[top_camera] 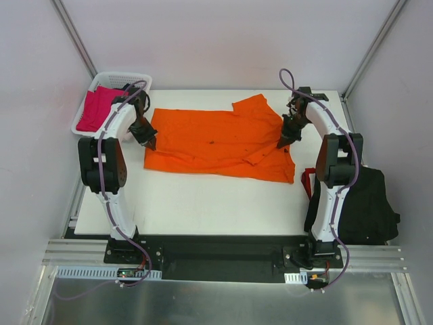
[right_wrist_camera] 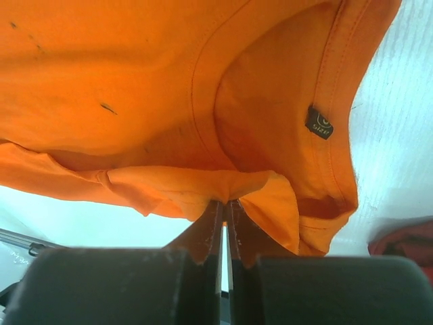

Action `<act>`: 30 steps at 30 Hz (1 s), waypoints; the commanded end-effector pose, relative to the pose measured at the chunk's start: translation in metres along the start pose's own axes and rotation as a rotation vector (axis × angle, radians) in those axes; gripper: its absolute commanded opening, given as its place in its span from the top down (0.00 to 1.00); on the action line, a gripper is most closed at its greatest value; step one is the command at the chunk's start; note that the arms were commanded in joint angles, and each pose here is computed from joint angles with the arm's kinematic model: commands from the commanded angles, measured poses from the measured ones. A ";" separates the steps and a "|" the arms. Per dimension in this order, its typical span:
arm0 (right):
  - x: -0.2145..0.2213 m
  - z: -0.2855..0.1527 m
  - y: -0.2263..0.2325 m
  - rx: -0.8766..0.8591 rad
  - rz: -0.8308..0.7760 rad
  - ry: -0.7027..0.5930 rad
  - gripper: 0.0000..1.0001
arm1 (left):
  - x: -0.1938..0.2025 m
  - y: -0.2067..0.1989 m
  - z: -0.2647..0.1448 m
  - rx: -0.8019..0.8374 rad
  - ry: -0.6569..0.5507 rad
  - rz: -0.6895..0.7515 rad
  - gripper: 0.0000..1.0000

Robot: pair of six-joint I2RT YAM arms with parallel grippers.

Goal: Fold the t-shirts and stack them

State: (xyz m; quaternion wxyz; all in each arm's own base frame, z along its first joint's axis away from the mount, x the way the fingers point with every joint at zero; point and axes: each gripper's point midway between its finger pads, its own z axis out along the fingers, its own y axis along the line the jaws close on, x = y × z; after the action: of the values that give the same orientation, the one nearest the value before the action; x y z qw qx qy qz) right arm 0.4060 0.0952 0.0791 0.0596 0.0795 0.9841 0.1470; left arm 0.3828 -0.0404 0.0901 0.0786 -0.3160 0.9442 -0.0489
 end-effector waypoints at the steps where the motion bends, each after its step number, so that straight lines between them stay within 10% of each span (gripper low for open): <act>1: -0.011 -0.009 0.002 -0.014 0.008 -0.018 0.99 | -0.001 0.005 -0.002 -0.044 0.005 -0.004 1.00; 6: -0.010 -0.007 0.000 -0.009 0.013 -0.009 0.93 | -0.003 0.009 0.002 -0.072 0.003 -0.004 0.90; 10: -0.006 -0.007 -0.002 -0.004 0.016 0.002 0.59 | -0.004 0.008 0.004 -0.080 0.016 -0.007 0.01; 30: 0.035 0.001 0.037 -0.122 -0.031 0.078 0.64 | 0.023 -0.021 0.005 -0.011 0.057 0.079 0.09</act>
State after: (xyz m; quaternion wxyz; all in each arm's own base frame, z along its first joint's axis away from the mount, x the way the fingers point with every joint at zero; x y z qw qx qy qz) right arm 0.3913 0.1111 0.0660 0.0225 0.0827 0.9798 0.1809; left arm 0.3876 -0.0500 0.0827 0.0610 -0.3042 0.9500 -0.0343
